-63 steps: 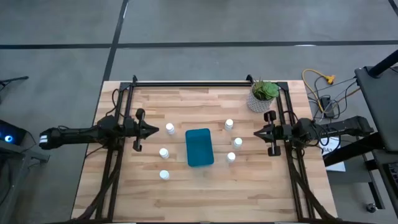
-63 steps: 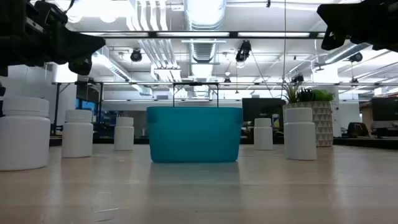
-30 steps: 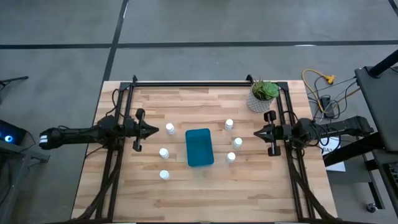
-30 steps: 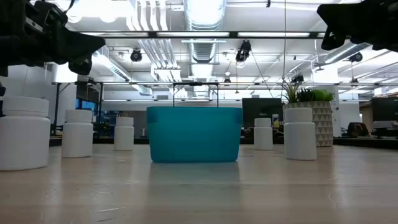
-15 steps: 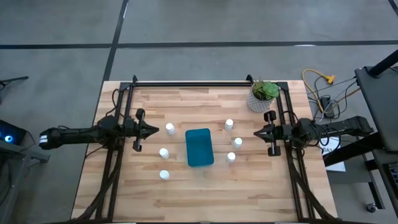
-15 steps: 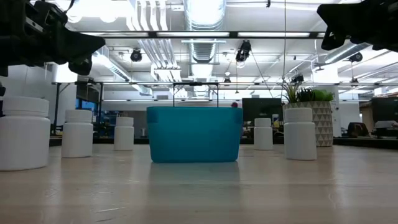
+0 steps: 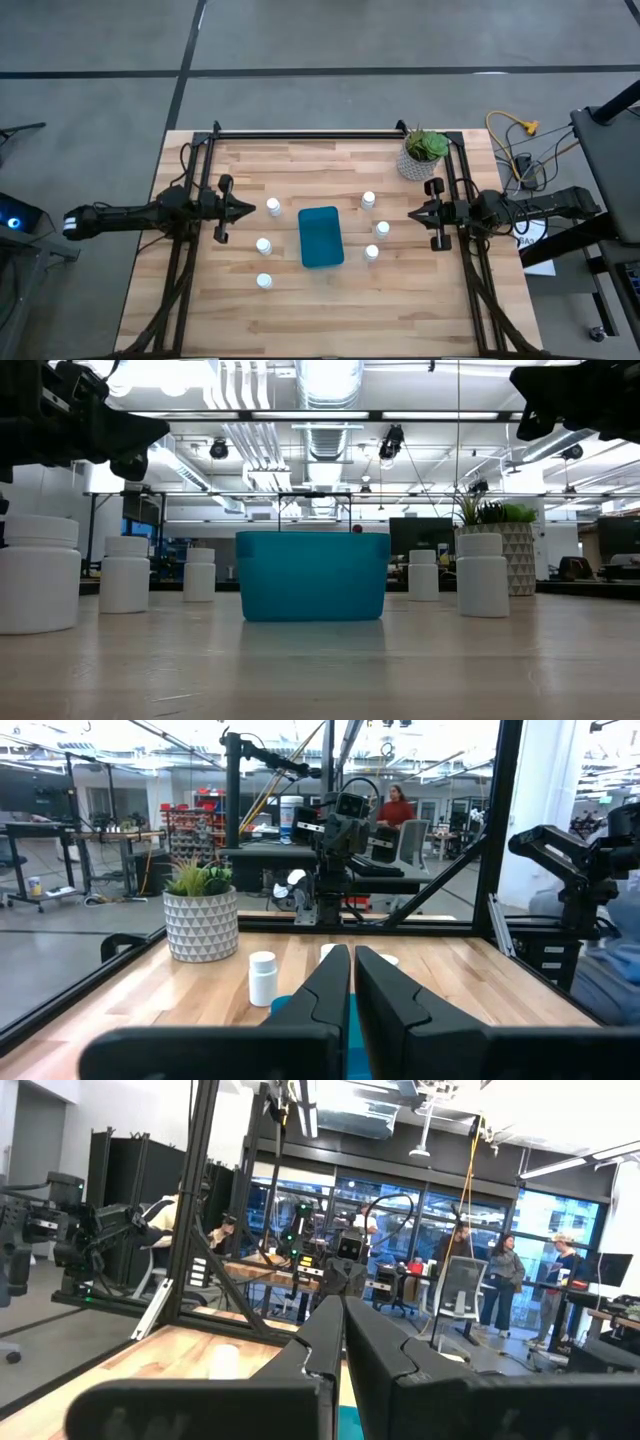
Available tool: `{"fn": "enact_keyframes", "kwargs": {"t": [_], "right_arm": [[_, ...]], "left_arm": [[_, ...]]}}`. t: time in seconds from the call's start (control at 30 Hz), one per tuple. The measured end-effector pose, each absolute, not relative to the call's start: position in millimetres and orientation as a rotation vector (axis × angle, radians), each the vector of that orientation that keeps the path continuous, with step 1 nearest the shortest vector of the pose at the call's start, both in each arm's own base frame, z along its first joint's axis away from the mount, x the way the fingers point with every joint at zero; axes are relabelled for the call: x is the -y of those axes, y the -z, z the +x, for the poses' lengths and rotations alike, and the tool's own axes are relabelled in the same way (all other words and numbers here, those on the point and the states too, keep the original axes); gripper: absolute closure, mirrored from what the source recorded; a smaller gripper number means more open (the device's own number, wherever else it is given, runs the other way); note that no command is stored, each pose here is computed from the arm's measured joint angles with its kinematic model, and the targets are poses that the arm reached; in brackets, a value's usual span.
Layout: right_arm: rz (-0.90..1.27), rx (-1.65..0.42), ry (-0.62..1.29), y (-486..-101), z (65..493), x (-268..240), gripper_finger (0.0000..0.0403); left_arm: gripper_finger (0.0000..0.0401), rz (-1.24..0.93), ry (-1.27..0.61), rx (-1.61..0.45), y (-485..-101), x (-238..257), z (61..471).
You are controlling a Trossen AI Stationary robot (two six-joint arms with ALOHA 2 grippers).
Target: Pick and place pill bottles into a basket
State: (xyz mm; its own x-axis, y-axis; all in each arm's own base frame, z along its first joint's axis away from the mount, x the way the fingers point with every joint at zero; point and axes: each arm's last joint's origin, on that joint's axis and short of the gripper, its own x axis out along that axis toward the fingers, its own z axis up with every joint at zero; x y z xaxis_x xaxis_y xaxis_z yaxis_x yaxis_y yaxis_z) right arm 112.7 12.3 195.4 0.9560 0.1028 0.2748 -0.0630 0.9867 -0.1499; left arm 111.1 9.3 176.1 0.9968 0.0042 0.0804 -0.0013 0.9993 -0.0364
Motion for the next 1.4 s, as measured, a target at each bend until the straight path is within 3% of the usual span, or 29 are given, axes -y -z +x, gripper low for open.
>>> {"fn": "enact_keyframes", "kwargs": {"t": [1.23,1.4], "right_arm": [[-0.140,0.287,-0.085,-195.5,112.7,-12.3,0.0394],[-0.044,0.285,-0.098,-195.7,112.6,-12.3,0.0394]], "left_arm": [[0.0399,-0.033,-0.001,0.092,-177.2,-9.3,111.0],[0.0399,-0.034,-0.004,0.095,-177.5,-9.3,111.0]]}}
